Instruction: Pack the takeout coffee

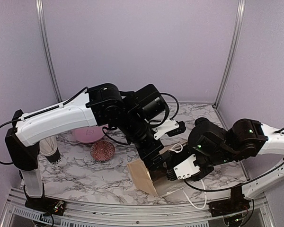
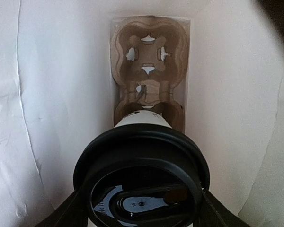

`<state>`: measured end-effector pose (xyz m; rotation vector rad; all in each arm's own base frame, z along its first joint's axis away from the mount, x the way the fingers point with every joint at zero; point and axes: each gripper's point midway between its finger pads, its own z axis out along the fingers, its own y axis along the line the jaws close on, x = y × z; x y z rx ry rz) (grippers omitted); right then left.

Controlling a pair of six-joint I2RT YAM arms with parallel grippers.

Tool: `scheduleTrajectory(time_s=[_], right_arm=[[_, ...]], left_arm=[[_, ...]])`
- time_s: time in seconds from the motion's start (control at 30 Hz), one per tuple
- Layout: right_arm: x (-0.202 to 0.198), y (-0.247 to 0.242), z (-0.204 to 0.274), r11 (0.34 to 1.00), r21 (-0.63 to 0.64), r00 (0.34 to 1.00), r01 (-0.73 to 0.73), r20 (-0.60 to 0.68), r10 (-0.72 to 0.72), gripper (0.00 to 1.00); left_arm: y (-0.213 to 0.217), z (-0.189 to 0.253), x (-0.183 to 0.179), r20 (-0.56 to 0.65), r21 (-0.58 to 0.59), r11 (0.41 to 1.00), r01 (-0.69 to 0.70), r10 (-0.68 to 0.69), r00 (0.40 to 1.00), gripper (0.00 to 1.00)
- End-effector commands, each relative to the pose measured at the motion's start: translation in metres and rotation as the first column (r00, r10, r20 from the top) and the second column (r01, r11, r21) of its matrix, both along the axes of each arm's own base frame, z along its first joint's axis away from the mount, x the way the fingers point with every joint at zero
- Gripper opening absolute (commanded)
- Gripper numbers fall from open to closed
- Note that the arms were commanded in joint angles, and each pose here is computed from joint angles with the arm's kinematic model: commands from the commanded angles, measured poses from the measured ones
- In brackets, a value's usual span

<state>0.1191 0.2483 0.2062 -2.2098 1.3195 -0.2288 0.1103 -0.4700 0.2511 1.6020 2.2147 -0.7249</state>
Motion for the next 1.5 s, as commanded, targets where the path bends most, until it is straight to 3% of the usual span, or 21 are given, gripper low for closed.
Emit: scheduleTrajectory(time_s=[0.0, 0.17, 0.33, 0.47, 0.53, 0.67, 0.97, 1.17, 1.47], right_arm=[[0.002, 0.002, 0.012, 0.999, 0.040, 1.000, 0.015, 0.006, -0.015, 0.35], [0.002, 0.005, 0.017, 0.998, 0.059, 1.000, 0.007, 0.013, -0.008, 0.35], [-0.013, 0.016, 0.030, 0.993, 0.112, 0.998, -0.040, -0.053, 0.046, 0.35], [-0.030, 0.034, 0.036, 0.985, 0.133, 0.988, -0.106, -0.099, 0.119, 0.35], [-0.031, 0.044, 0.039, 0.983, 0.142, 0.986, -0.114, -0.106, 0.130, 0.35], [-0.038, 0.069, 0.057, 0.972, 0.192, 0.979, -0.138, -0.119, 0.163, 0.35], [-0.050, 0.110, 0.081, 0.954, 0.257, 0.968, -0.155, -0.154, 0.199, 0.35], [-0.041, 0.078, 0.061, 0.972, 0.197, 0.983, -0.128, -0.101, 0.150, 0.35], [-0.038, 0.033, 0.032, 0.986, 0.109, 0.989, -0.126, -0.063, 0.133, 0.35]], left_arm=[[0.022, 0.050, -0.014, 0.038, -0.082, 0.996, 0.036, -0.033, 0.999, 0.99], [0.031, 0.062, -0.024, 0.054, -0.105, 0.992, 0.069, -0.063, 0.997, 0.99], [0.057, 0.078, 0.004, 0.197, -0.108, 0.992, -0.059, 0.080, 0.977, 0.99], [0.092, 0.095, 0.066, 0.356, -0.134, 0.943, -0.303, 0.331, 0.874, 0.99], [0.108, 0.100, 0.092, 0.366, -0.165, 0.899, -0.405, 0.437, 0.822, 0.99], [0.129, 0.097, 0.116, 0.340, -0.205, 0.847, -0.490, 0.531, 0.776, 0.99], [0.132, 0.074, 0.128, 0.324, -0.194, 0.834, -0.517, 0.552, 0.769, 0.99], [0.136, 0.046, 0.140, 0.349, -0.136, 0.817, -0.560, 0.569, 0.745, 0.99], [0.102, -0.021, 0.156, 0.329, -0.033, 0.816, -0.577, 0.554, 0.765, 0.99]])
